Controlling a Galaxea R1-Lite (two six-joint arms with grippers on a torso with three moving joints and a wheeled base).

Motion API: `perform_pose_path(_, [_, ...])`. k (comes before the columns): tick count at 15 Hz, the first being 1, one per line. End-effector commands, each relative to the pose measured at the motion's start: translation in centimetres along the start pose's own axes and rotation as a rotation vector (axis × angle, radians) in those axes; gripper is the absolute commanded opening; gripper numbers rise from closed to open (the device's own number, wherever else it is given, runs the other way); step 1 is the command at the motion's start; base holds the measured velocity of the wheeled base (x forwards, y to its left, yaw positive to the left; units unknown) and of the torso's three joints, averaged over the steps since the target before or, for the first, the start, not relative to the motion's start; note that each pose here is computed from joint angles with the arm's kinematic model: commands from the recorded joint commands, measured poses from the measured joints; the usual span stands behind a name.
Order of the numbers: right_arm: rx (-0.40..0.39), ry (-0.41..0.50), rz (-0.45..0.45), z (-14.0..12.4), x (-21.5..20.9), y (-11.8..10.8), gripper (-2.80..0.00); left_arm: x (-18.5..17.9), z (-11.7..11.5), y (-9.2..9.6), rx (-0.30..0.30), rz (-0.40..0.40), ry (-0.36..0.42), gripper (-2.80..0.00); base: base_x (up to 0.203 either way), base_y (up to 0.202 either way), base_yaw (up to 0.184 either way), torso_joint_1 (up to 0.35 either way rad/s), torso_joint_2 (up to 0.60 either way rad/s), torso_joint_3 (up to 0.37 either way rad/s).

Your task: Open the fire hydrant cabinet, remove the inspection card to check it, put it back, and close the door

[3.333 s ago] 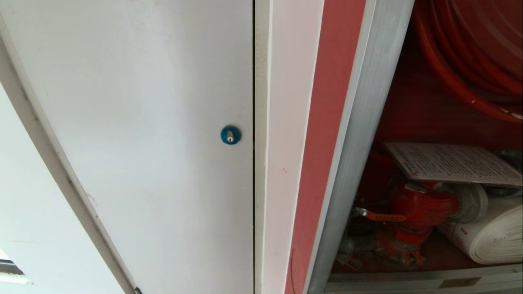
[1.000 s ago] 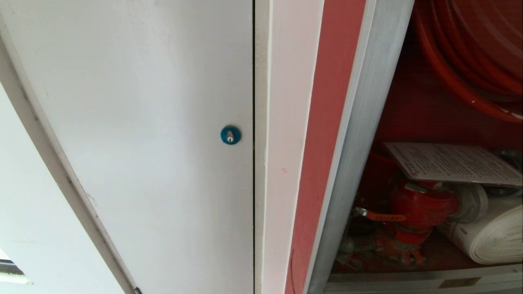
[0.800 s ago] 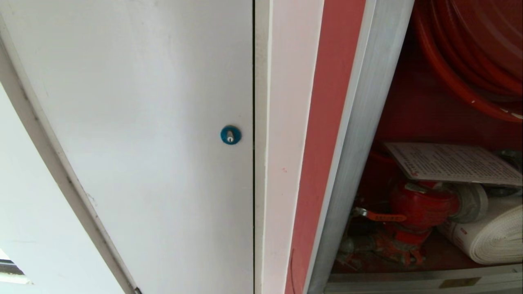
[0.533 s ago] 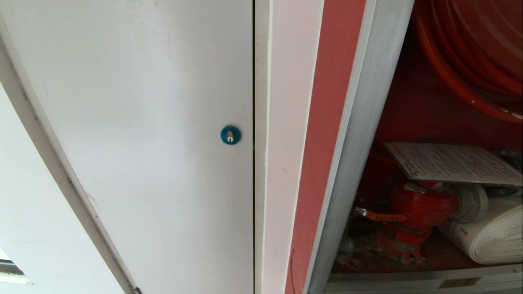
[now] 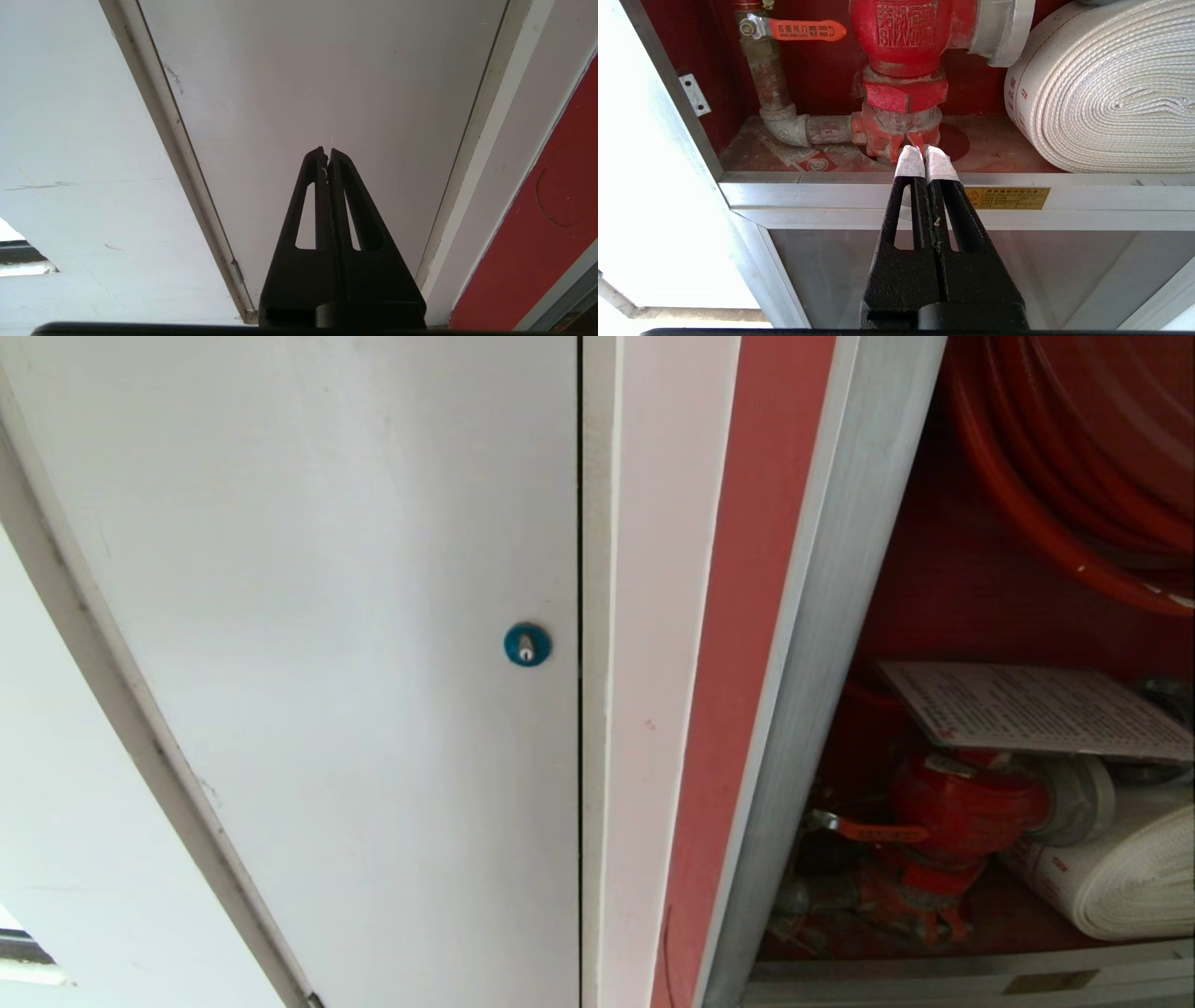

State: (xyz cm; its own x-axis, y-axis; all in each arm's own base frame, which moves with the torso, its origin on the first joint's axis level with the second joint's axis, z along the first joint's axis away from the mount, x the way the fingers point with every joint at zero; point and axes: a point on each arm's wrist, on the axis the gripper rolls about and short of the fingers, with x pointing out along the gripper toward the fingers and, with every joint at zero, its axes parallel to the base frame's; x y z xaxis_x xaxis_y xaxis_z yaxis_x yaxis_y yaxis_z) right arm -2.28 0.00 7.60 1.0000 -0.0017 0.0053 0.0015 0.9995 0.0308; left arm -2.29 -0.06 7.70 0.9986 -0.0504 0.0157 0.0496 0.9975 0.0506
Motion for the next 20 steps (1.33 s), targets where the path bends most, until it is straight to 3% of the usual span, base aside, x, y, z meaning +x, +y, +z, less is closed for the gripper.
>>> perform_pose_path(1, [0.001, 0.001, 0.000, -0.03, 0.01, 0.00, -2.80, 0.09, -0.34, -0.01, 0.000, -0.001, 0.013, -2.80, 0.000, 0.000, 0.000, 0.000, 0.00, 0.000])
perform_pose_path(12, [0.001, 0.001, 0.000, -0.03, 0.01, 0.00, -2.80, 0.09, -0.34, -0.01, -0.003, -0.001, 0.013, -2.80, -0.006, 0.000, 0.000, 0.001, 0.00, 0.000])
perform_pose_path(20, [0.001, 0.002, 0.000, -0.05, 0.01, 0.00, -2.80, 0.09, -0.34, 0.01, -0.017, 0.010, 0.013, -2.80, -0.191, 0.000, 0.001, 0.001, 0.00, 0.003])
